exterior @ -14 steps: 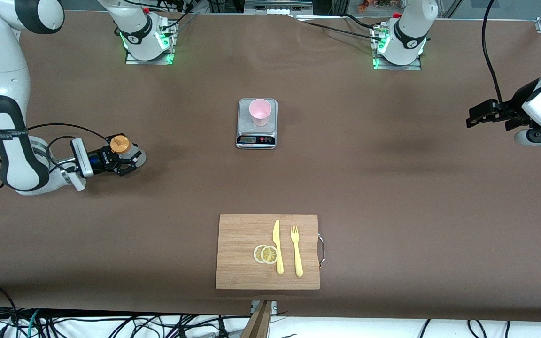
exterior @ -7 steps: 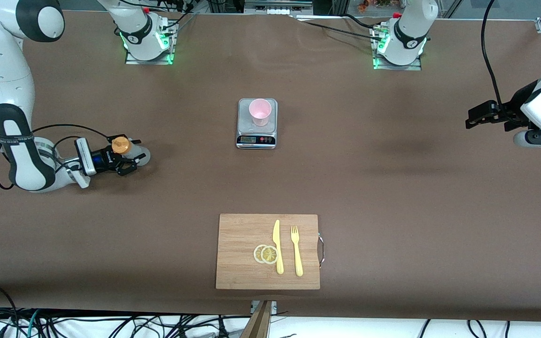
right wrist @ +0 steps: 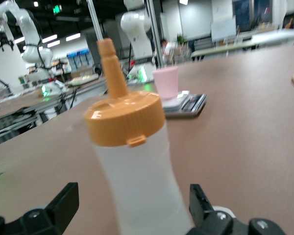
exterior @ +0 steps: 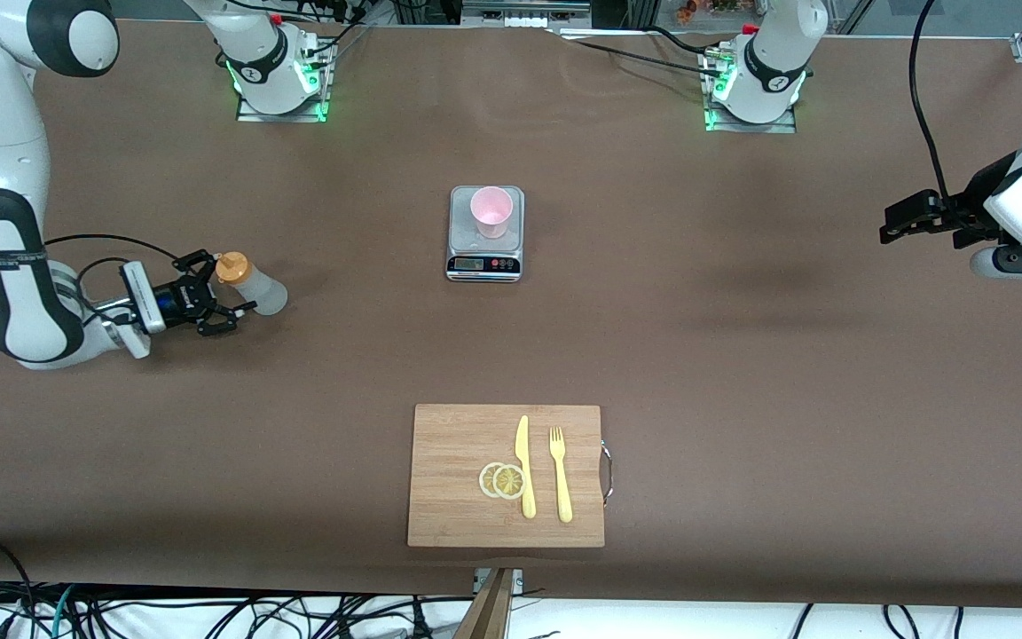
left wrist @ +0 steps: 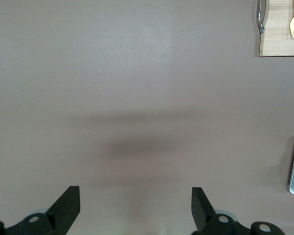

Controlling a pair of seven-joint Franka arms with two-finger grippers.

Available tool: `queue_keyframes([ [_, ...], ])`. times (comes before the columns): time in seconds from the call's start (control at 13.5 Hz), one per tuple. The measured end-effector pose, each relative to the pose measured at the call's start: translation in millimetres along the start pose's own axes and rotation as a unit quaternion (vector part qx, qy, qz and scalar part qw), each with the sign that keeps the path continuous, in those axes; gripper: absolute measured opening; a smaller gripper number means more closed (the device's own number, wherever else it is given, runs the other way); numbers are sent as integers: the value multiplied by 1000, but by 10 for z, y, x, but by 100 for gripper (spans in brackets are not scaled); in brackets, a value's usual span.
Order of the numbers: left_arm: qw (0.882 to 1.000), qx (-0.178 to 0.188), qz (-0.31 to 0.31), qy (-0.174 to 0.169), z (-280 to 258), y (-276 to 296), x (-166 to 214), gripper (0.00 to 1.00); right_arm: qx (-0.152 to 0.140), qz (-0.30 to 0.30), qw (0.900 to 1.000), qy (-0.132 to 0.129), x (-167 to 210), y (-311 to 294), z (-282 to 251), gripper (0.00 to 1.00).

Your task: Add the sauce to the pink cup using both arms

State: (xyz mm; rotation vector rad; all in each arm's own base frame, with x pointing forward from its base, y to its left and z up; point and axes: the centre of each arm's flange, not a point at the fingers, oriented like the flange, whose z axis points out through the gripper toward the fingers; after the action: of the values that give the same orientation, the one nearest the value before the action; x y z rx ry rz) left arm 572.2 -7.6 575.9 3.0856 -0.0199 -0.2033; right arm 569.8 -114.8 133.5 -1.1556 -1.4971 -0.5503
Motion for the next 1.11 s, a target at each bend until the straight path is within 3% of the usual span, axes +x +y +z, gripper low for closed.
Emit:
queue_keyframes([
  [0.22, 1000, 0, 0, 0, 0, 1, 2, 100, 3, 53, 993, -108, 457, -141, -456, 100],
  [0.37, 1000, 0, 0, 0, 0, 0, 3, 100, -18, 96, 978, -187, 954, -205, -720, 100],
  [0.59, 1000, 0, 0, 0, 2, 0, 4, 100, -54, 169, 951, -254, 1614, -268, -826, 100],
  [0.74, 1000, 0, 0, 0, 4, 0, 6, 100, -84, 230, 923, -297, 1968, -271, -789, 100],
  [0.89, 1000, 0, 0, 0, 6, 0, 7, 100, -131, 295, 886, -331, 2353, -282, -705, 100],
  [1.11, 1000, 0, 0, 0, 6, -3, 8, 100, -213, 375, 817, -384, 2848, -271, -584, 100],
])
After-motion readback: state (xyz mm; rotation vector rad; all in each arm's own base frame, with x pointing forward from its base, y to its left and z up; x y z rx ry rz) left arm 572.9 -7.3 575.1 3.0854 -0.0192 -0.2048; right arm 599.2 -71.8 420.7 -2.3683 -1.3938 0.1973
